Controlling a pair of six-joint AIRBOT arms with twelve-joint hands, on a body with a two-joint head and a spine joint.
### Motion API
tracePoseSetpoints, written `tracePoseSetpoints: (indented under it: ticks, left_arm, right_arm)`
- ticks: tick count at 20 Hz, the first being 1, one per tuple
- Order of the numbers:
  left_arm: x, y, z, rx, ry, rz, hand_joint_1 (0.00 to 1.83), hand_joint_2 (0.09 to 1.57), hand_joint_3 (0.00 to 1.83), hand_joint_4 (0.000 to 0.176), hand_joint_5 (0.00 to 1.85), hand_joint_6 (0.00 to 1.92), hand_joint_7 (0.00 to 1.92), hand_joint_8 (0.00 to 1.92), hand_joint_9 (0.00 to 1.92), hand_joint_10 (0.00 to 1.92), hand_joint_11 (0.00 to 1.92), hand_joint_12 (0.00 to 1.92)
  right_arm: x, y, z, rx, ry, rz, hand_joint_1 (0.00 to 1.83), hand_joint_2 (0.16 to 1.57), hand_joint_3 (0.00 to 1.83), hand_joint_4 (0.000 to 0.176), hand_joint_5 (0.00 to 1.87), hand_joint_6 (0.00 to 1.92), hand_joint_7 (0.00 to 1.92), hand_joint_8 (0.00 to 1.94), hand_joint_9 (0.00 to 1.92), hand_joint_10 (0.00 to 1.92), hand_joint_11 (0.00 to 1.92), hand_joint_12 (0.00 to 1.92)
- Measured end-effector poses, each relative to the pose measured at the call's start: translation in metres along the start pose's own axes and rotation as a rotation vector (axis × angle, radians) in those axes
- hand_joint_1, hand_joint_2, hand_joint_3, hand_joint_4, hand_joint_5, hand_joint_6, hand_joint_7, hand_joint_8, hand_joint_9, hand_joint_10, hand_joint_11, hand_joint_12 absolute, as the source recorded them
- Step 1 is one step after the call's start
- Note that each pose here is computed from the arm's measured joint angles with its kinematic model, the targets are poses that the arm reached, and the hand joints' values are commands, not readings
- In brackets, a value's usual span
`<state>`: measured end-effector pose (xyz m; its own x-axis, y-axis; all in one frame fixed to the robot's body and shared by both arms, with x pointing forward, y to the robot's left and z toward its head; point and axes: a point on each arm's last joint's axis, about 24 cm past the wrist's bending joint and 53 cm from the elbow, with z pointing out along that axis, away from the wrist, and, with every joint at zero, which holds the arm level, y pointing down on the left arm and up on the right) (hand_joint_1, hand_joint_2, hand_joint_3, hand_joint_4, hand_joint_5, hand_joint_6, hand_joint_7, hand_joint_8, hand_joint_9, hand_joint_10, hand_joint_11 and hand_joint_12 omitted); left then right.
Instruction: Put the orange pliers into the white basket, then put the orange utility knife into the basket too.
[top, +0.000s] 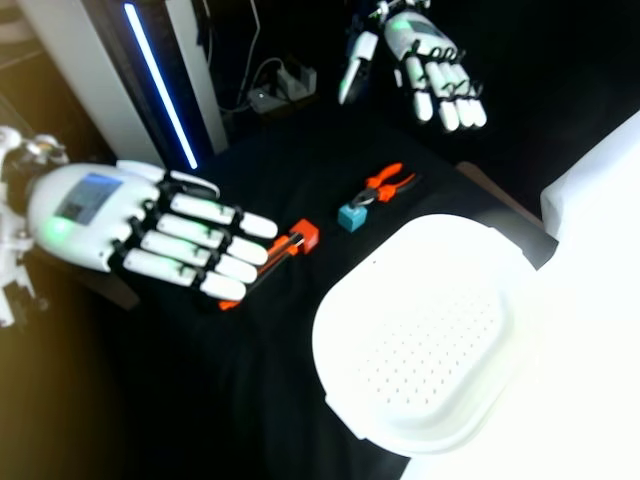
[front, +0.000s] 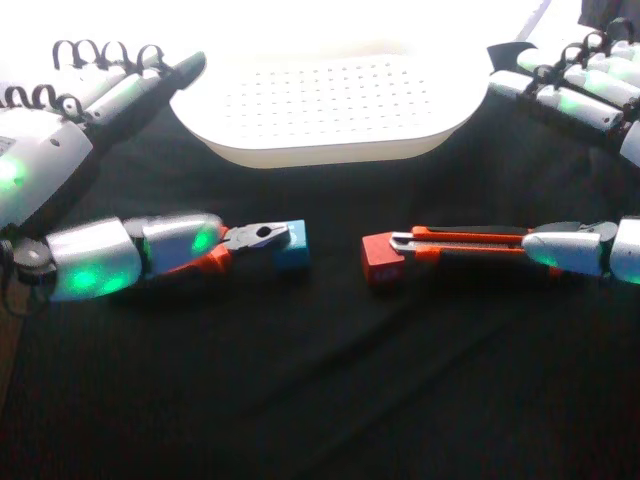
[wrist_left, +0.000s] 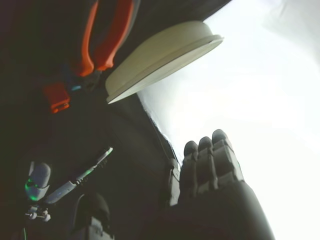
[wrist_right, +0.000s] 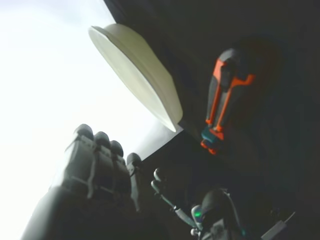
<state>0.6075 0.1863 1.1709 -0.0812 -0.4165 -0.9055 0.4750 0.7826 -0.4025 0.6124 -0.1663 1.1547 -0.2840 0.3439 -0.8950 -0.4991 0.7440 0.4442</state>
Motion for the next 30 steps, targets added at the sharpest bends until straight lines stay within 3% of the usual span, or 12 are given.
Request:
tracePoseSetpoints:
  ticks: [3,4,7,8,13,16,17,18,19,22,25,30]
  left_arm:
    - [0.013,0.007,0.005,-0.033,0.015,-0.039,0.53,1.17,0.0,0.037,0.0,0.0,0.03,0.0,0.03,0.01,0.0,0.27]
    - [0.018,0.004,0.005,-0.028,0.026,-0.045,0.53,1.17,0.0,0.072,0.0,0.0,0.0,0.0,0.01,0.0,0.0,0.05]
    - [0.038,0.005,0.006,-0.044,0.074,-0.071,0.6,1.16,0.0,0.025,0.03,0.01,0.02,0.01,0.01,0.0,0.06,0.03]
    - [0.045,0.009,0.005,-0.06,0.096,-0.078,0.63,1.15,0.01,0.003,0.08,0.01,0.09,0.0,0.08,0.02,0.01,0.47]
    - [0.079,0.037,0.004,-0.156,0.187,-0.11,0.79,1.17,0.0,0.0,0.27,0.03,0.35,0.04,0.32,0.08,0.0,1.04]
    - [0.105,0.045,0.006,-0.183,0.254,-0.124,0.79,1.2,0.0,0.0,0.45,0.04,0.52,0.13,0.13,1.04,0.0,1.6]
    - [0.11,0.049,0.01,-0.195,0.262,-0.128,0.87,1.19,0.0,0.0,0.45,0.38,0.39,0.71,0.16,1.34,0.02,1.8]
    - [0.109,0.05,0.016,-0.2,0.255,-0.123,1.01,1.33,0.01,0.022,0.5,1.44,0.53,1.48,0.31,1.81,0.34,1.9]
    - [0.108,0.05,0.021,-0.199,0.25,-0.102,1.04,1.36,0.02,0.019,0.5,1.66,0.57,1.68,0.6,1.9,0.7,1.92]
    - [0.104,0.047,0.024,-0.194,0.241,-0.091,1.22,1.3,0.0,0.0,0.95,1.91,1.18,1.92,1.36,1.92,1.43,1.92]
    - [0.087,0.022,0.025,-0.125,0.214,-0.081,1.27,1.3,0.0,0.0,1.07,1.92,1.32,1.92,1.45,1.92,1.37,1.92]
    - [0.001,-0.011,0.06,0.015,-0.014,-0.013,1.42,1.21,0.0,0.0,1.04,1.92,1.35,1.92,1.54,1.92,1.62,1.92]
  right_arm:
    - [0.004,0.002,0.001,-0.005,0.003,0.009,0.38,1.13,0.0,0.012,0.0,0.0,0.0,0.0,0.0,0.0,0.0,0.0]
    - [0.009,0.004,0.003,-0.007,0.008,0.021,0.42,1.12,0.0,0.019,0.0,0.0,0.0,0.0,0.0,0.0,0.0,0.0]
    - [0.018,0.006,0.006,-0.007,0.028,0.037,0.55,1.1,0.0,0.031,0.0,0.0,0.0,0.0,0.0,0.0,0.0,0.0]
    - [0.018,0.005,0.006,-0.004,0.028,0.039,0.52,1.1,0.0,0.033,0.0,0.0,0.0,0.0,0.0,0.0,0.0,0.0]
    - [0.021,0.003,0.006,0.007,0.04,0.044,0.42,1.13,0.01,0.065,0.0,0.0,0.0,0.0,0.0,0.0,0.0,0.0]
    - [0.022,0.003,0.006,0.006,0.042,0.045,0.42,1.14,0.01,0.038,0.0,0.0,0.0,0.0,0.0,0.0,0.0,0.0]
    - [0.023,0.003,0.006,0.006,0.044,0.045,0.41,1.15,0.01,0.043,0.0,0.0,0.0,0.0,0.0,0.0,0.0,0.0]
    - [0.023,0.003,0.006,0.008,0.044,0.045,0.39,1.16,0.01,0.05,0.0,0.0,0.0,0.0,0.0,0.0,0.0,0.0]
    - [0.023,0.003,0.006,0.008,0.045,0.045,0.38,1.16,0.01,0.05,0.0,0.0,0.0,0.0,0.0,0.0,0.0,0.0]
    - [0.023,0.003,0.006,0.008,0.046,0.045,0.39,1.17,0.01,0.042,0.0,0.0,0.0,0.0,0.0,0.0,0.0,0.0]
    - [0.023,0.002,0.006,0.009,0.046,0.046,0.4,1.18,0.01,0.039,0.0,0.0,0.0,0.0,0.0,0.0,0.0,0.0]
    - [0.025,0.001,0.005,0.013,0.051,0.046,0.42,1.19,0.01,0.019,0.0,0.0,0.0,0.0,0.0,0.0,0.0,0.0]
